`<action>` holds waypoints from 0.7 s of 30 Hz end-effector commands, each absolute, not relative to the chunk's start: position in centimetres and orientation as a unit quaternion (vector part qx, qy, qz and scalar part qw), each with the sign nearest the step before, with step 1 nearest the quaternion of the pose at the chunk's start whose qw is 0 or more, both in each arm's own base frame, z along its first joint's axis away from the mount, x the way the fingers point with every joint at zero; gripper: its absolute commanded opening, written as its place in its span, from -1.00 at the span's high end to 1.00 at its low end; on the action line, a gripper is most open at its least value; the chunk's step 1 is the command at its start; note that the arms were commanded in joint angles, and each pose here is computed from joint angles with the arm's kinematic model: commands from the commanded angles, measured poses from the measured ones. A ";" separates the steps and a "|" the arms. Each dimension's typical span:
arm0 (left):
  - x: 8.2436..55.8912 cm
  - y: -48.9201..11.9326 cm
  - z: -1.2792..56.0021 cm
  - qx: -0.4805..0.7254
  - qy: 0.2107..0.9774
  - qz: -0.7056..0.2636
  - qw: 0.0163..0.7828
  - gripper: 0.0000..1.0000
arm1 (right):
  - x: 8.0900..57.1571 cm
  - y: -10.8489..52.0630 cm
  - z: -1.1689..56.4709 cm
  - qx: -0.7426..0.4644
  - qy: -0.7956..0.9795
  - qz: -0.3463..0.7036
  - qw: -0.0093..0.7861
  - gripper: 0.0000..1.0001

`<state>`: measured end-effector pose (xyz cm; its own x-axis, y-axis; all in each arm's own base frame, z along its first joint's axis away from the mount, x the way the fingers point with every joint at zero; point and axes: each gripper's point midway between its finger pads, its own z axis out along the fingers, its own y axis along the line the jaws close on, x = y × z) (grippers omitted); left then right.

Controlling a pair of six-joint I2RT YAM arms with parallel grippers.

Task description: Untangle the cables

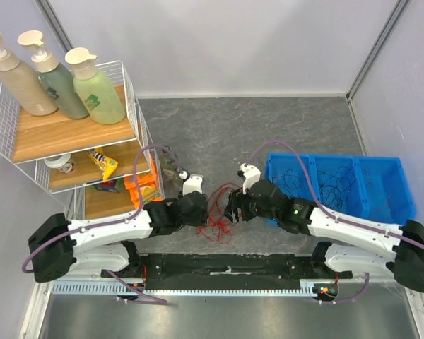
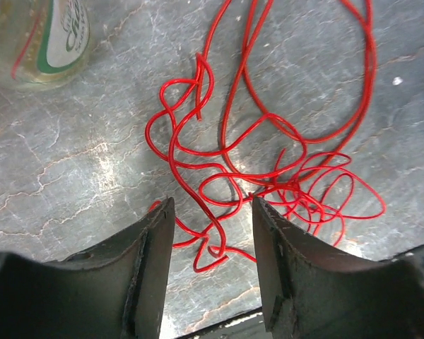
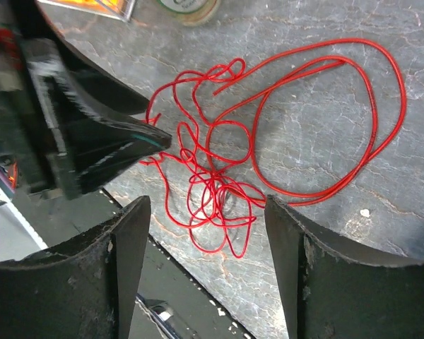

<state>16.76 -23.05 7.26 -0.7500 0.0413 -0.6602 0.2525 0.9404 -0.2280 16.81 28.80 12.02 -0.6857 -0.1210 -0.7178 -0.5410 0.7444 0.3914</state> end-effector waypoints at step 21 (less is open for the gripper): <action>14.3 -28.5 30.3 0.214 0.731 -0.433 0.482 0.96 | 17.2 28.6 17.0 -0.201 0.818 0.340 0.417 -0.71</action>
